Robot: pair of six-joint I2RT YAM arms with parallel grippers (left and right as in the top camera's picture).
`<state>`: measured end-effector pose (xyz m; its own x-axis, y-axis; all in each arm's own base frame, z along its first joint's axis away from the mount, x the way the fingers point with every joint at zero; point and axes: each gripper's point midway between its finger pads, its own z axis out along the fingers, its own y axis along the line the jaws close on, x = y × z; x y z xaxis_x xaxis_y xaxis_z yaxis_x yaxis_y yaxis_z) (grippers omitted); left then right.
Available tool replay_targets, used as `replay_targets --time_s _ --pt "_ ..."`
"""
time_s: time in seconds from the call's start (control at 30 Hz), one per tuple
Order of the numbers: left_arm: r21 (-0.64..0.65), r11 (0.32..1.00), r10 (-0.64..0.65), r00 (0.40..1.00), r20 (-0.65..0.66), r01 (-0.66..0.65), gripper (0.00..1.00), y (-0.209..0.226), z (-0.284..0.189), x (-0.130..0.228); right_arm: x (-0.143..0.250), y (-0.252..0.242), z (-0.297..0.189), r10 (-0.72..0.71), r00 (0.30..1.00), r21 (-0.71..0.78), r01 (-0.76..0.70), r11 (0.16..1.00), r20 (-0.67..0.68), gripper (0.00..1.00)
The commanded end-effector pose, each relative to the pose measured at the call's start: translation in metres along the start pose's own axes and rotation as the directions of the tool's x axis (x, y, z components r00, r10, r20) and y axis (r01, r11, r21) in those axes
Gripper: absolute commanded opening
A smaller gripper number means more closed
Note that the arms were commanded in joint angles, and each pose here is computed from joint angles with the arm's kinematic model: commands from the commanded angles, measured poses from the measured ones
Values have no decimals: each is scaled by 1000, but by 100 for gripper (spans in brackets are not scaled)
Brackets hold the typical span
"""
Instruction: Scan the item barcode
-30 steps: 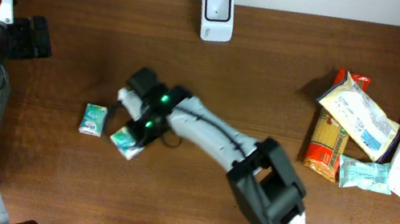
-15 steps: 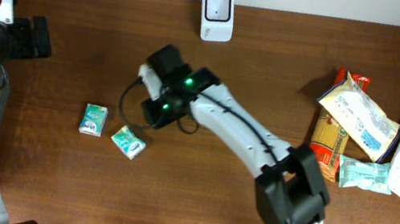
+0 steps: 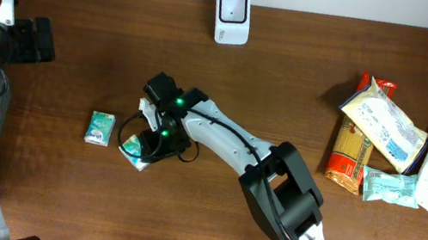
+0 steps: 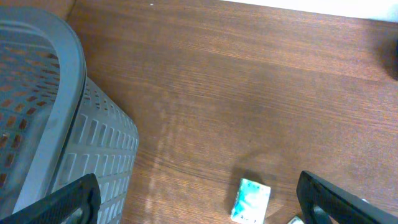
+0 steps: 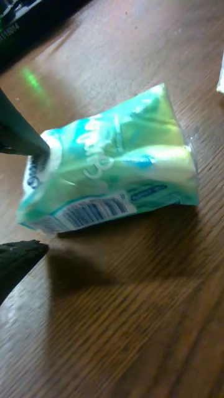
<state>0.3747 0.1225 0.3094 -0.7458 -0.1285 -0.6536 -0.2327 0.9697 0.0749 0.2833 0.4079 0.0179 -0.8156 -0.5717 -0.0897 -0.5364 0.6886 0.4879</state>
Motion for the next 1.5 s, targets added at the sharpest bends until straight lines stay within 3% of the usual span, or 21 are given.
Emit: replay_targets --time_s 0.0,0.13,0.17,0.23,0.27,0.53,0.73,0.83,0.9,0.97,1.07,1.17,1.33,1.47 --pt "-6 1000 -12 1000 10 12 99 2 -3 -2 -3 -1 4 9 1000 -20 -9 1000 4 43" --pt "-6 1000 -12 1000 10 12 99 2 -3 -2 -5 -3 9 8 1000 -21 -8 1000 7 38" --pt "-6 1000 -12 1000 10 12 99 2 -3 -2 -5 -3 9 8 1000 -21 -8 1000 7 32" --pt "-6 1000 -12 1000 10 12 99 2 -3 -2 -5 -3 9 9 1000 -21 -8 1000 5 7" --pt "-6 1000 -12 1000 10 12 99 2 -3 -2 -5 -3 9 9 1000 -21 -9 1000 5 4" --pt "-6 1000 -12 1000 10 12 99 2 -3 -2 -20 -15 -30 39 996 -35 -36 999 76 4" --pt "-6 1000 -12 1000 10 12 99 2 -3 -2 -19 -60 -106 19 980 364 -92 927 198 4" --pt "-6 1000 -12 1000 10 12 99 2 -3 -2 2 -89 -132 13 987 602 -110 791 163 4" --pt "-6 1000 -12 1000 10 12 99 2 -3 -2 9 -98 -139 12 989 679 -110 726 147 4" --pt "-6 1000 -12 1000 10 12 99 2 -3 -2 8 -95 -137 5 989 677 -102 729 145 4" --pt "-6 1000 -12 1000 10 12 99 2 -3 -2 -5 -60 -112 -60 988 522 -24 853 142 27" --pt "-6 1000 -12 1000 10 12 99 2 -3 -2 -22 -33 -93 -244 962 509 151 848 120 44" --pt "-6 1000 -12 1000 10 12 99 2 -3 -2 -26 -21 -59 -405 914 654 297 696 16 49" --pt "-6 1000 -12 1000 10 12 99 2 -3 -2 -25 -29 -33 -417 909 661 330 674 -29 48"
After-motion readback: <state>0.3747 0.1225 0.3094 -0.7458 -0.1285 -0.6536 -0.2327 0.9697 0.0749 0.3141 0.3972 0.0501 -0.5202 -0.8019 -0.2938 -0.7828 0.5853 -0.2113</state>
